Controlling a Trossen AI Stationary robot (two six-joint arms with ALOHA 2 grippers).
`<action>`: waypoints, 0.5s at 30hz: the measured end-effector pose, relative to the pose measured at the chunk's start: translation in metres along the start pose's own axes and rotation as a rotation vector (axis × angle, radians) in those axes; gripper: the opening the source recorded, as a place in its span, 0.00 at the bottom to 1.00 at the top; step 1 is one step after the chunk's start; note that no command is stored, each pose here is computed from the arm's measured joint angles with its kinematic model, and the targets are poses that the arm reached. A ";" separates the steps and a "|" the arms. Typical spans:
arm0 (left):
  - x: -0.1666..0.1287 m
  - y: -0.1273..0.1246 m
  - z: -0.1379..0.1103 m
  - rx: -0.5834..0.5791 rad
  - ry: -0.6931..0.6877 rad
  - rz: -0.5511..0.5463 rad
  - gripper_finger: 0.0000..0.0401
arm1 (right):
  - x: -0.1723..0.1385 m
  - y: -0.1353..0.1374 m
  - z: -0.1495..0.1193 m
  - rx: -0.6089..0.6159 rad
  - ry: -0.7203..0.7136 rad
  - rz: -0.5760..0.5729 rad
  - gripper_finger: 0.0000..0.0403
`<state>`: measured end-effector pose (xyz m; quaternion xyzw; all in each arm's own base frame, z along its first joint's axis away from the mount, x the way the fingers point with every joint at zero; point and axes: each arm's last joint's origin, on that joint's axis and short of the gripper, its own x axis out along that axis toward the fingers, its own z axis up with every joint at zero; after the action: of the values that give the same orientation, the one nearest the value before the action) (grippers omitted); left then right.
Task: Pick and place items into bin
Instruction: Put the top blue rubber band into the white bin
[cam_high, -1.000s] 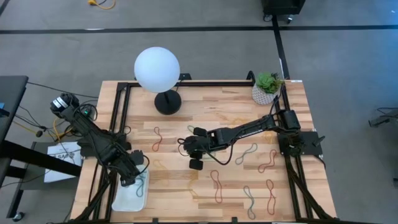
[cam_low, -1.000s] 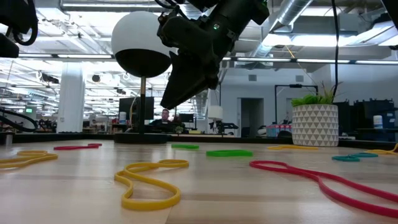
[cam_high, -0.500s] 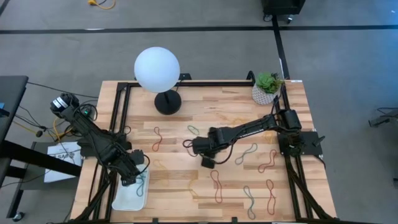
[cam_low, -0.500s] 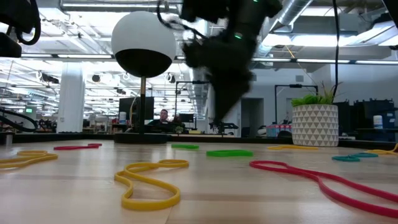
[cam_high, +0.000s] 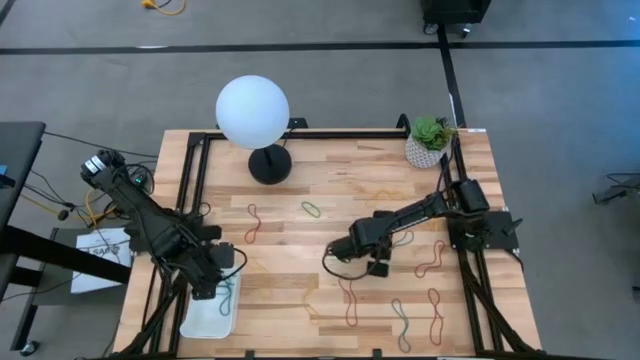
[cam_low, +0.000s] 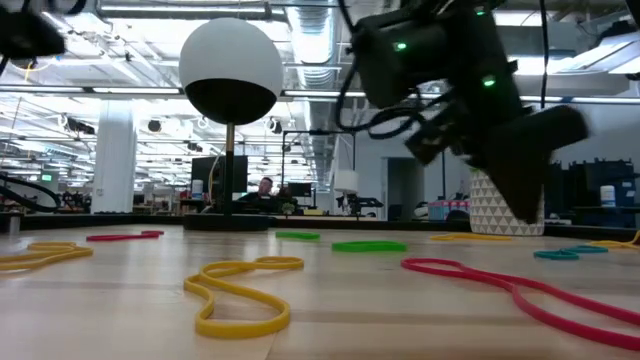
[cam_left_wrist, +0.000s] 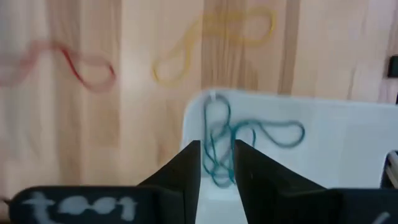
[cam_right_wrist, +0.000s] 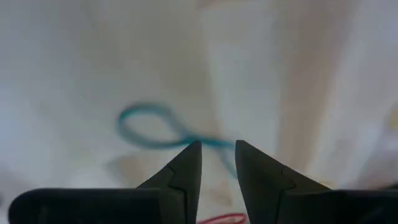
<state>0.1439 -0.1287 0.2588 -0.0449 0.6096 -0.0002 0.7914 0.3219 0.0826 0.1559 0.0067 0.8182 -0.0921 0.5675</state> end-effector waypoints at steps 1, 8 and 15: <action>-0.004 0.000 0.002 0.028 -0.020 0.010 0.20 | 0.001 0.004 -0.005 -0.041 0.005 0.019 0.23; -0.013 0.002 0.006 0.150 -0.097 0.108 0.20 | -0.001 0.003 -0.064 -0.074 -0.104 0.079 0.23; -0.014 0.007 0.010 0.177 -0.176 0.213 0.20 | 0.019 -0.021 -0.088 0.139 -0.567 0.298 0.23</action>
<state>0.1493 -0.1207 0.2739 0.0901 0.5367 0.0341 0.8382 0.2308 0.0741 0.1709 0.1391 0.6092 -0.0618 0.7783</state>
